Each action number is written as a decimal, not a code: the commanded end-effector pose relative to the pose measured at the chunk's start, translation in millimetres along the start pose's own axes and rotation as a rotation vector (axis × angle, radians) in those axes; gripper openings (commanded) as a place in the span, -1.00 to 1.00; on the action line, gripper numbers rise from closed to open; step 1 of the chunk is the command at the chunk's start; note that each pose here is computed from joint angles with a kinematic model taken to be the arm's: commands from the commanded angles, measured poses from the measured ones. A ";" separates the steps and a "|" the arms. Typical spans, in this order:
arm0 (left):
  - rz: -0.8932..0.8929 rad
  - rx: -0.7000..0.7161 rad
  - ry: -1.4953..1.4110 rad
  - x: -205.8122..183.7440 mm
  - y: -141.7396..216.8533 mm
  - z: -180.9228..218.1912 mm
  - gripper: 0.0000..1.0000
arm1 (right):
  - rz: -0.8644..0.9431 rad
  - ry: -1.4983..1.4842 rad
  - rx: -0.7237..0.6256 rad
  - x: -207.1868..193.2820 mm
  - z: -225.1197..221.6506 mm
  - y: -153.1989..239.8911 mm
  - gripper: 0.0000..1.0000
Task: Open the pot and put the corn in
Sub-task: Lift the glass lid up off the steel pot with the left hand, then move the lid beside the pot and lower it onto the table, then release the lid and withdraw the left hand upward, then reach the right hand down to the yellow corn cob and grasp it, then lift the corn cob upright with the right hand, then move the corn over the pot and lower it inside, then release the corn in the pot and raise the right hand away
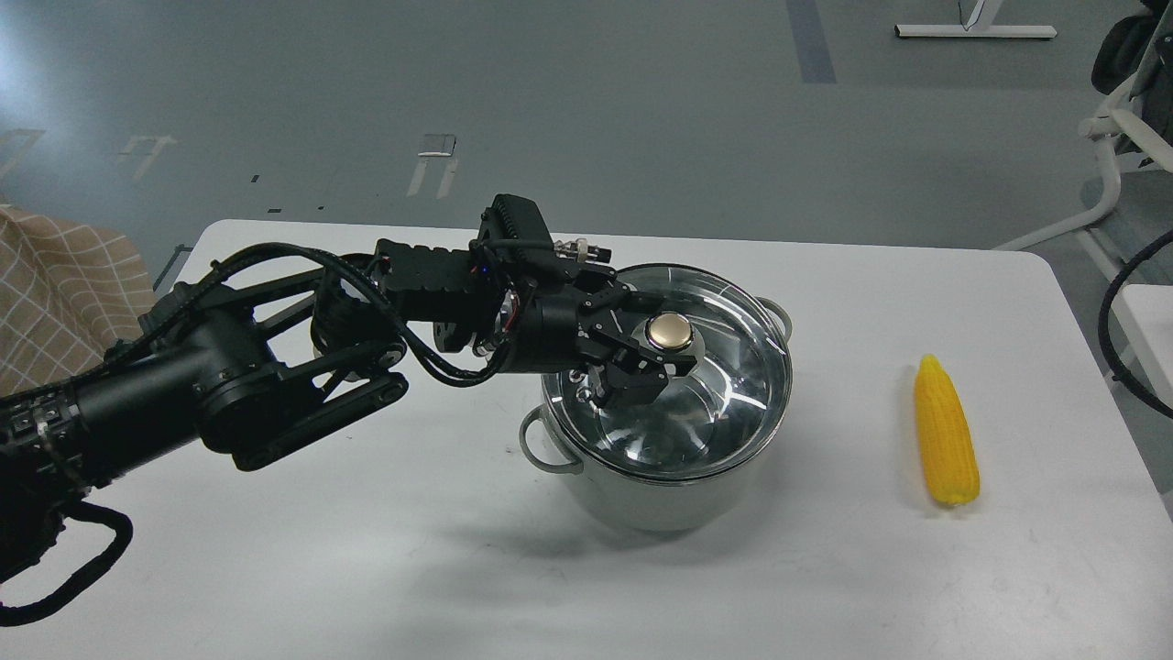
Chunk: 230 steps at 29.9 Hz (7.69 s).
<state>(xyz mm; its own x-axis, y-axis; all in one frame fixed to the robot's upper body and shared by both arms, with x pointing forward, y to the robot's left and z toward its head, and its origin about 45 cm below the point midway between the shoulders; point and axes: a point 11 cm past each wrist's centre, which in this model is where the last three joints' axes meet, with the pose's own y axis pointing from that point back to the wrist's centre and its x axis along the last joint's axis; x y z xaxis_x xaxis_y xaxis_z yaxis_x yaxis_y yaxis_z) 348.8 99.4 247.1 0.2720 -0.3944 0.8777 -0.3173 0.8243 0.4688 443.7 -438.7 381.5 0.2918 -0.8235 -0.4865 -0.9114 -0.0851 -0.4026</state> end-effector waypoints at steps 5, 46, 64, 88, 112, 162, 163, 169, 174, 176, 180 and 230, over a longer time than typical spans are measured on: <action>0.000 0.002 0.004 -0.9 -0.5 -0.2 -0.19 | 0.002 0.000 -0.001 1.0 0.3 1.1 1.00; -0.059 0.581 0.379 -152.8 273.1 -100.0 -0.38 | 0.028 -0.015 -0.027 9.6 14.6 11.2 1.00; -0.044 0.693 0.491 -240.9 273.4 -98.1 -0.34 | 0.008 -0.001 -0.047 4.3 20.1 15.3 1.00; 0.366 0.741 0.557 -139.8 288.3 -154.5 0.74 | -0.102 0.486 -0.339 -4.5 9.2 25.0 1.00; 1.659 -0.311 1.491 69.5 276.8 -222.1 0.95 | -0.601 1.585 -1.000 -2.2 90.1 129.9 1.00; 1.635 -0.406 1.537 83.8 242.0 -214.6 0.95 | -0.476 1.679 -0.881 -30.3 135.6 99.0 -0.91; 1.635 -0.406 1.538 83.7 241.3 -214.6 0.95 | -0.492 1.680 -0.835 -43.7 134.9 90.1 -0.91; 1.632 -0.401 1.545 83.3 237.7 -214.5 0.95 | -0.699 1.567 -0.673 -129.9 181.1 96.1 -0.91; 1.629 -0.402 1.542 84.2 237.7 -214.3 0.95 | -0.857 1.490 -0.612 -179.6 208.2 117.0 -0.79; 1.631 -0.404 1.540 84.3 238.5 -214.3 0.95 | -0.924 1.470 -0.636 -187.7 224.1 131.8 -0.79; 1.625 -0.403 1.536 83.6 240.5 -214.2 0.95 | -0.990 1.459 -0.658 -195.1 239.6 144.5 -0.77; 1.597 -0.320 1.570 44.4 250.2 -220.5 0.95 | -0.179 0.498 -0.150 -162.4 54.3 -96.1 1.00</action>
<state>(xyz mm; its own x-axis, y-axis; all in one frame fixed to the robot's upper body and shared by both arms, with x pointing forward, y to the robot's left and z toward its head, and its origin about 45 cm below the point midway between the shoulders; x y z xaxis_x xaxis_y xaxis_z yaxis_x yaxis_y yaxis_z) 482.6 374.8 390.1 0.3564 0.8378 -0.4137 -0.8591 0.1198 -0.4975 492.9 -242.8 456.4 0.3362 -0.9274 0.1638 -0.8867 -0.3704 -0.2767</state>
